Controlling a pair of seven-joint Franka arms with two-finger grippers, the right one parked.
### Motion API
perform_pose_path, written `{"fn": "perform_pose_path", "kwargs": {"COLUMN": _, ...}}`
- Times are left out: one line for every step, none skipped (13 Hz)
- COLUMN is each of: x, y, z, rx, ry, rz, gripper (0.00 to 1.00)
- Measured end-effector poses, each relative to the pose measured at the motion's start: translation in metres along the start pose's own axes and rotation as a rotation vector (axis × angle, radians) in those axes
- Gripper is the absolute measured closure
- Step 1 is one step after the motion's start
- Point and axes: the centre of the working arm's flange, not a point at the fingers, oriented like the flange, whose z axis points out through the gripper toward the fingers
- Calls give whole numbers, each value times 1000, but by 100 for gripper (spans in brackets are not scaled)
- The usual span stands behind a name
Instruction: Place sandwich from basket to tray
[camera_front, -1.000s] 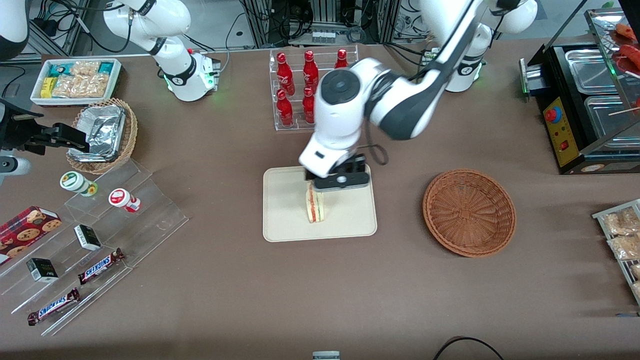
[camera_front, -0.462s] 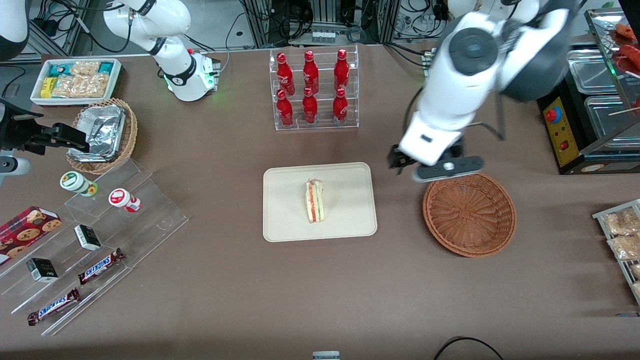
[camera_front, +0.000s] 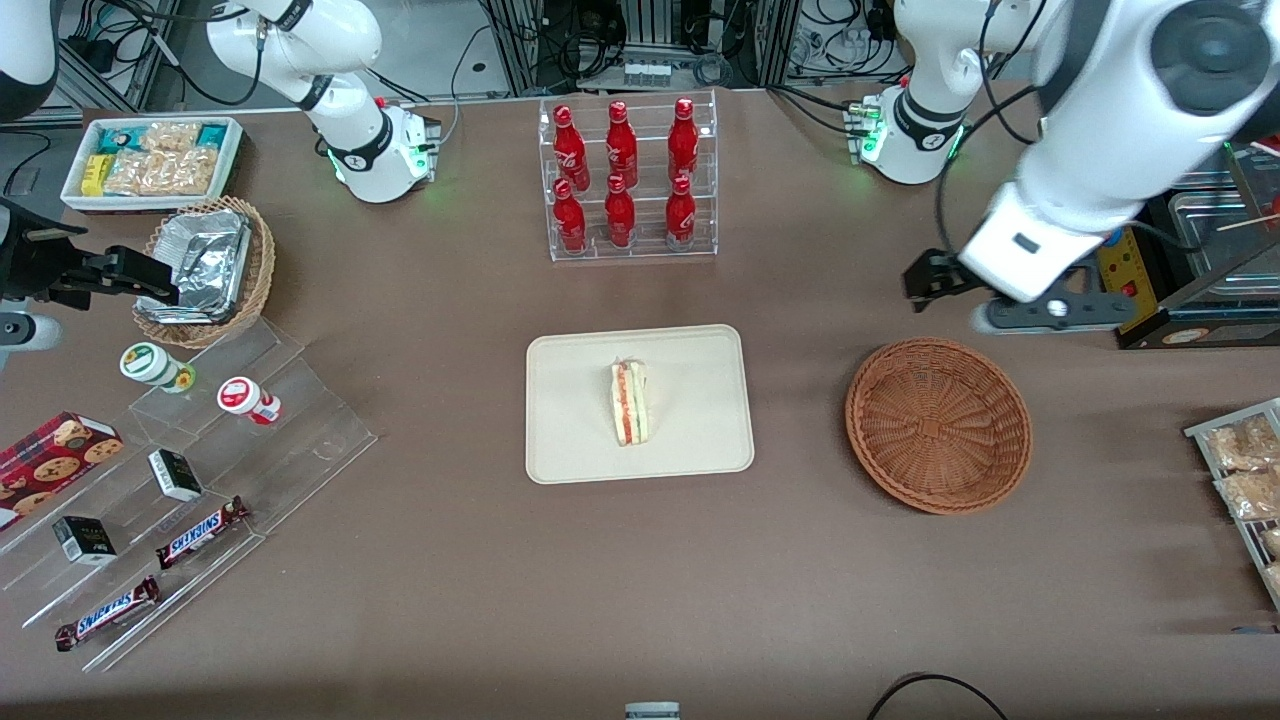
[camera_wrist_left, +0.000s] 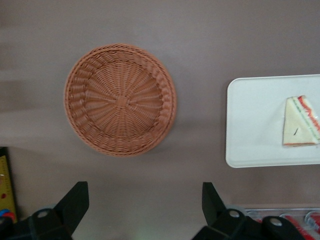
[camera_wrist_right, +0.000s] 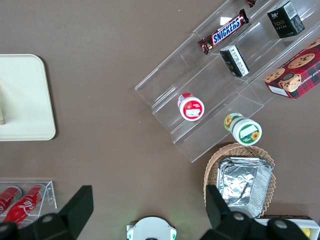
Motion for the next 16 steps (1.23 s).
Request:
{"fn": "perform_pose_path", "kwargs": {"x": 1, "y": -17, "z": -3, "rx": -3, "ry": -2, "rz": 10, "gripper": 0}}
{"fn": "perform_pose_path", "kwargs": {"x": 1, "y": -31, "z": -6, "rx": -5, "ry": 0, "rz": 17, "gripper": 0}}
{"fn": "perform_pose_path", "kwargs": {"x": -1, "y": -43, "z": -9, "rx": -6, "ry": 2, "rz": 26, "gripper": 0}}
{"fn": "perform_pose_path", "kwargs": {"x": -3, "y": -52, "z": -12, "rx": -5, "ry": 1, "rz": 38, "gripper": 0}}
{"fn": "perform_pose_path", "kwargs": {"x": -5, "y": -60, "z": -16, "rx": -5, "ry": 2, "rz": 52, "gripper": 0}}
{"fn": "perform_pose_path", "kwargs": {"x": -7, "y": -68, "z": -19, "rx": -6, "ry": 5, "rz": 64, "gripper": 0}}
{"fn": "perform_pose_path", "kwargs": {"x": -9, "y": -75, "z": -22, "rx": -6, "ry": 4, "rz": 78, "gripper": 0}}
{"fn": "perform_pose_path", "kwargs": {"x": -12, "y": -78, "z": -24, "rx": -6, "ry": -1, "rz": 96, "gripper": 0}}
{"fn": "perform_pose_path", "kwargs": {"x": -14, "y": -79, "z": -27, "rx": -5, "ry": -4, "rz": 108, "gripper": 0}}
{"fn": "perform_pose_path", "kwargs": {"x": -14, "y": -81, "z": -30, "rx": -6, "ry": 0, "rz": 107, "gripper": 0}}
{"fn": "perform_pose_path", "kwargs": {"x": -14, "y": -88, "z": -34, "rx": -12, "ry": 8, "rz": 96, "gripper": 0}}
{"fn": "perform_pose_path", "kwargs": {"x": -12, "y": -99, "z": -38, "rx": -24, "ry": 18, "rz": 87, "gripper": 0}}
{"fn": "perform_pose_path", "kwargs": {"x": -11, "y": -108, "z": -42, "rx": -30, "ry": 26, "rz": 83, "gripper": 0}}
{"fn": "perform_pose_path", "kwargs": {"x": -9, "y": -113, "z": -43, "rx": -33, "ry": 29, "rz": 79, "gripper": 0}}
{"fn": "perform_pose_path", "kwargs": {"x": -7, "y": -114, "z": -41, "rx": -33, "ry": 27, "rz": 76, "gripper": 0}}
{"fn": "perform_pose_path", "kwargs": {"x": -4, "y": -115, "z": -39, "rx": -33, "ry": 24, "rz": 74, "gripper": 0}}
